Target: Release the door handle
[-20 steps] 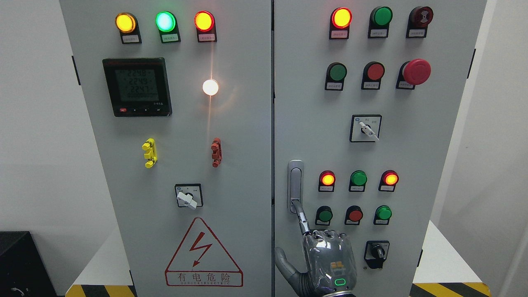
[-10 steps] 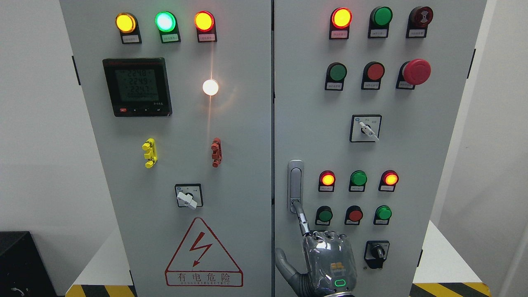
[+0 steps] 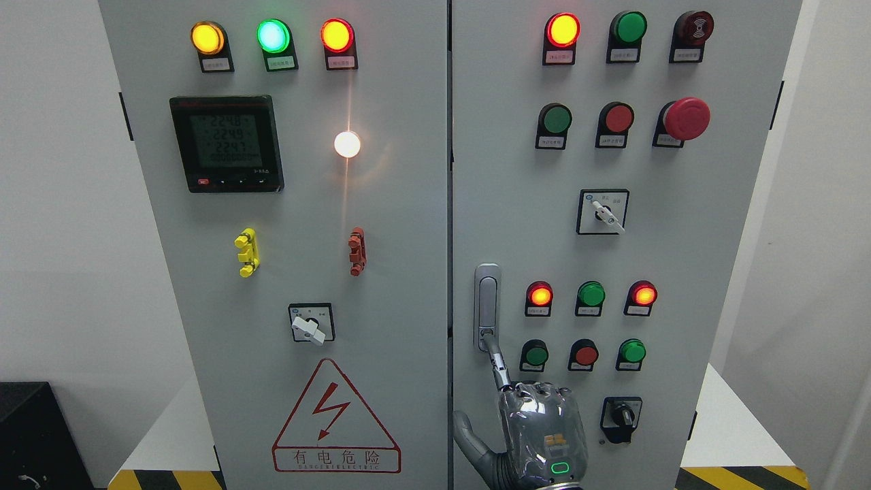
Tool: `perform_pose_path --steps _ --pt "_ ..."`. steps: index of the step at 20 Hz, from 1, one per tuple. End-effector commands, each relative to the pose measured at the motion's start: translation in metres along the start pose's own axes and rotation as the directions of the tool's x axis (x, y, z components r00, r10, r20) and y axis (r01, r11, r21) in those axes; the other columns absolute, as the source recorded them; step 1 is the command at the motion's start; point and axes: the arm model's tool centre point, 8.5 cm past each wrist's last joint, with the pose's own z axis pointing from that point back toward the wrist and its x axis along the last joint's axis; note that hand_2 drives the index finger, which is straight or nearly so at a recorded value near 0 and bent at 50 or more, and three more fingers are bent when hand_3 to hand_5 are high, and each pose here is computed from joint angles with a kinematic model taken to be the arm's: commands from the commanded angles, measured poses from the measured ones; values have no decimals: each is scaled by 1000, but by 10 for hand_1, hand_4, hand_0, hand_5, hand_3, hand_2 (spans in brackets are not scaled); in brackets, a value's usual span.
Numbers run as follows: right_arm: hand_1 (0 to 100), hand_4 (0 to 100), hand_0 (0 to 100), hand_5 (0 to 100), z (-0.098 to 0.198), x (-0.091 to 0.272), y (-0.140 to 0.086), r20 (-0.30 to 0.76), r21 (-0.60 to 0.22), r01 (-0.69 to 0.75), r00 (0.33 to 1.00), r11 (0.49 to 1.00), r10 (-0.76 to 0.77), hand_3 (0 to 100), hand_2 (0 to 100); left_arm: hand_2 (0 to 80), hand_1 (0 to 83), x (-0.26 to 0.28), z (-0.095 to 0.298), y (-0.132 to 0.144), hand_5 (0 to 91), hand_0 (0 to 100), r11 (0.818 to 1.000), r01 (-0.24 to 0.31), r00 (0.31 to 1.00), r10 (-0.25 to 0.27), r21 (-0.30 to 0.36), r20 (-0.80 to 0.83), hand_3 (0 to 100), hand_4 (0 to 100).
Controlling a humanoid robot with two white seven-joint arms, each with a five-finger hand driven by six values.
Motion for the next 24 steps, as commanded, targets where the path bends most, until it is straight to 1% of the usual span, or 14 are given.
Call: perform_pose_path --steps 1,24 --pt "244 1000 375 1000 1 0 4 0 13 -2 1000 1000 2 1000 29 0 556 7 0 1 0 120 1000 3 1000 -3 3 -3 0 0" --pt "243 1000 376 1000 7 -1 10 -5 32 0 1000 999 0 1000 32 0 556 7 0 1 0 120 1000 3 1000 -3 3 -3 0 0"
